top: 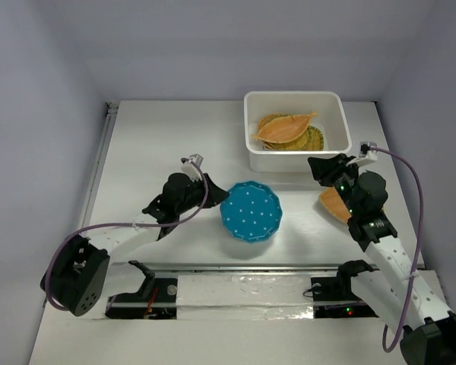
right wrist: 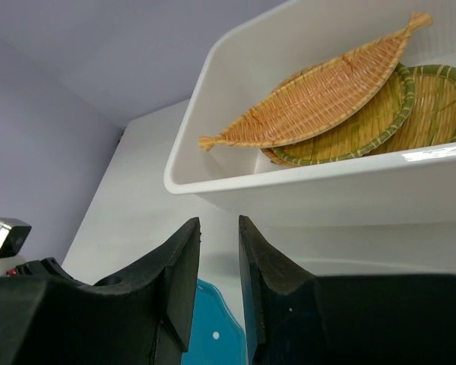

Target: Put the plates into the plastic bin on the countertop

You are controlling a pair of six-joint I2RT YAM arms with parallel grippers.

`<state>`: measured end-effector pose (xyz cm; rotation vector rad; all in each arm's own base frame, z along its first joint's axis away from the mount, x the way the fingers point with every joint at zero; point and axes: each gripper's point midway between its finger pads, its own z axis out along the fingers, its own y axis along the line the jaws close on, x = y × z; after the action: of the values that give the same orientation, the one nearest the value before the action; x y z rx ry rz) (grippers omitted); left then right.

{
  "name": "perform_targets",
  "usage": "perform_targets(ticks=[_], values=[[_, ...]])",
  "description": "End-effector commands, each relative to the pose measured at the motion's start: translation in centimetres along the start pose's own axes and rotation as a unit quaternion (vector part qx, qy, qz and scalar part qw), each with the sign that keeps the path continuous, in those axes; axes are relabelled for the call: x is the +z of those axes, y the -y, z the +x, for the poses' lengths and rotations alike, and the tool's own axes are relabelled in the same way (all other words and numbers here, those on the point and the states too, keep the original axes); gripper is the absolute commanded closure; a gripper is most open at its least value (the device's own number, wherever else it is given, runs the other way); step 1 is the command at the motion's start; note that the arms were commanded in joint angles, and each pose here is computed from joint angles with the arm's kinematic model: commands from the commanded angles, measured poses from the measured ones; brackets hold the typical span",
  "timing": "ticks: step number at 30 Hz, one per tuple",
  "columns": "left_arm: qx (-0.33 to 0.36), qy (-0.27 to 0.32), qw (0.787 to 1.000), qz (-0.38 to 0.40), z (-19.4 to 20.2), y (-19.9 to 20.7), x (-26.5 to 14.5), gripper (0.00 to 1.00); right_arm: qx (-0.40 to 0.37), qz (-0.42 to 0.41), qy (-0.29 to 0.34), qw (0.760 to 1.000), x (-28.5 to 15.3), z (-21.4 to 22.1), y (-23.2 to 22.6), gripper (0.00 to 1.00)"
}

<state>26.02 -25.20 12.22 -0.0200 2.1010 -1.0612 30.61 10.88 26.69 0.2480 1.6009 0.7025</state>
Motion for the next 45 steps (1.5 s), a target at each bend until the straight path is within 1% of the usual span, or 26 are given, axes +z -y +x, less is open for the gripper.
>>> perform_targets(ticks=[1, 7, 12, 13, 15, 18, 19, 21, 22, 23, 24, 25, 26, 27, 28, 29, 30, 31, 32, 33, 34, 35, 37, 38, 41, 45], values=[[0.007, 0.090, 0.986, 0.143, -8.2, 9.1, -2.2, 1.00, -0.003, 0.004, 0.030, 1.000, -0.4, -1.6, -0.3, 0.67], [0.019, 0.113, 0.979, 0.167, -12.0, 11.7, -3.4, 1.00, -0.003, 0.002, 0.049, 0.999, -1.4, -2.6, -0.7, 0.67], [0.038, 0.145, 0.967, 0.207, -16.4, 15.8, -4.9, 1.00, -0.001, 0.011, 0.059, 0.998, -1.7, -3.2, -0.5, 0.67], [0.036, 0.142, 0.967, 0.207, -16.3, 15.7, -4.6, 1.00, -0.001, 0.013, 0.061, 0.998, -1.8, -3.3, -0.5, 0.67], [0.042, 0.154, 0.962, 0.220, -17.8, 17.2, -5.1, 1.00, 0.000, 0.015, 0.068, 0.998, -2.0, -3.6, -0.5, 0.67], [0.047, 0.168, 0.960, 0.220, -20.1, 17.9, -4.5, 1.00, 0.001, 0.022, 0.080, 0.997, -2.7, -4.1, -0.4, 0.67], [0.041, 0.163, 0.963, 0.212, -20.6, 17.2, -3.2, 1.00, 0.001, 0.020, 0.085, 0.996, -3.0, -4.4, -0.5, 0.67], [0.045, 0.174, 0.959, 0.220, -22.7, 18.3, -2.9, 1.00, 0.001, 0.020, 0.091, 0.996, -3.3, -4.6, -0.6, 0.67], [0.037, 0.168, 0.962, 0.212, -23.1, 17.4, -1.3, 1.00, 0.001, 0.024, 0.093, 0.995, -3.4, -4.7, -0.4, 0.67], [0.043, 0.178, 0.957, 0.225, -24.6, 18.8, -1.4, 1.00, 0.001, 0.024, 0.096, 0.995, -3.6, -4.8, -0.4, 0.67], [0.043, 0.180, 0.957, 0.222, -25.4, 18.7, -0.9, 1.00, 0.001, 0.024, 0.097, 0.995, -3.6, -4.8, -0.4, 0.67], [0.037, 0.171, 0.961, 0.214, -25.6, 17.9, 1.0, 1.00, 0.001, 0.024, 0.097, 0.995, -3.6, -4.9, -0.5, 0.67], [0.044, 0.185, 0.955, 0.227, -27.1, 19.2, 0.9, 1.00, 0.000, 0.023, 0.096, 0.995, -3.6, -4.8, -0.5, 0.67], [0.045, 0.190, 0.954, 0.227, -27.8, 19.3, 1.5, 1.00, 0.000, 0.021, 0.095, 0.995, -3.6, -4.8, -0.6, 0.67], [0.036, 0.180, 0.958, 0.218, -27.8, 18.2, 3.8, 1.00, 0.001, 0.018, 0.092, 0.996, -3.5, -4.6, -0.6, 0.67], [0.041, 0.196, 0.952, 0.231, -29.6, 19.7, 3.6, 1.00, 0.001, 0.017, 0.090, 0.996, -3.4, -4.5, -0.7, 0.67], [0.039, 0.198, 0.951, 0.233, -30.1, 19.7, 4.3, 1.00, 0.001, 0.017, 0.089, 0.996, -3.4, -4.5, -0.6, 0.67], [0.029, 0.188, 0.956, 0.225, -30.0, 18.6, 6.6, 1.00, 0.001, 0.016, 0.089, 0.996, -3.4, -4.5, -0.7, 0.67], [0.035, 0.201, 0.949, 0.242, -31.5, 20.0, 6.3, 1.00, 0.001, 0.017, 0.088, 0.996, -3.3, -4.5, -0.6, 0.67], [0.027, 0.206, 0.948, 0.241, -32.0, 19.9, 7.0, 1.00, 0.000, 0.018, 0.088, 0.996, -3.3, -4.4, -0.6, 0.67], [0.020, 0.199, 0.952, 0.231, -31.8, 18.6, 8.9, 1.00, 0.000, 0.019, 0.088, 0.996, -3.3, -4.4, -0.5, 0.67], [0.025, 0.212, 0.946, 0.245, -32.8, 19.6, 8.8, 1.00, -0.001, 0.018, 0.089, 0.996, -3.4, -4.5, -0.6, 0.67], [0.012, 0.207, 0.950, 0.235, -32.6, 17.9, 11.3, 1.00, -0.001, 0.020, 0.091, 0.996, -3.4, -4.6, -0.5, 0.67], [0.016, 0.215, 0.945, 0.245, -33.4, 18.6, 11.3, 1.00, -0.001, 0.021, 0.092, 0.996, -3.4, -4.5, -0.4, 0.67], [0.017, 0.214, 0.946, 0.243, -33.1, 17.8, 13.7, 1.00, -0.001, 0.022, 0.091, 0.996, -3.4, -4.5, -0.4, 0.67], [0.029, 0.188, 0.955, 0.228, -30.5, 17.8, 17.1, 1.00, -0.001, 0.021, 0.092, 0.996, -3.4, -4.5, -0.4, 0.67]])
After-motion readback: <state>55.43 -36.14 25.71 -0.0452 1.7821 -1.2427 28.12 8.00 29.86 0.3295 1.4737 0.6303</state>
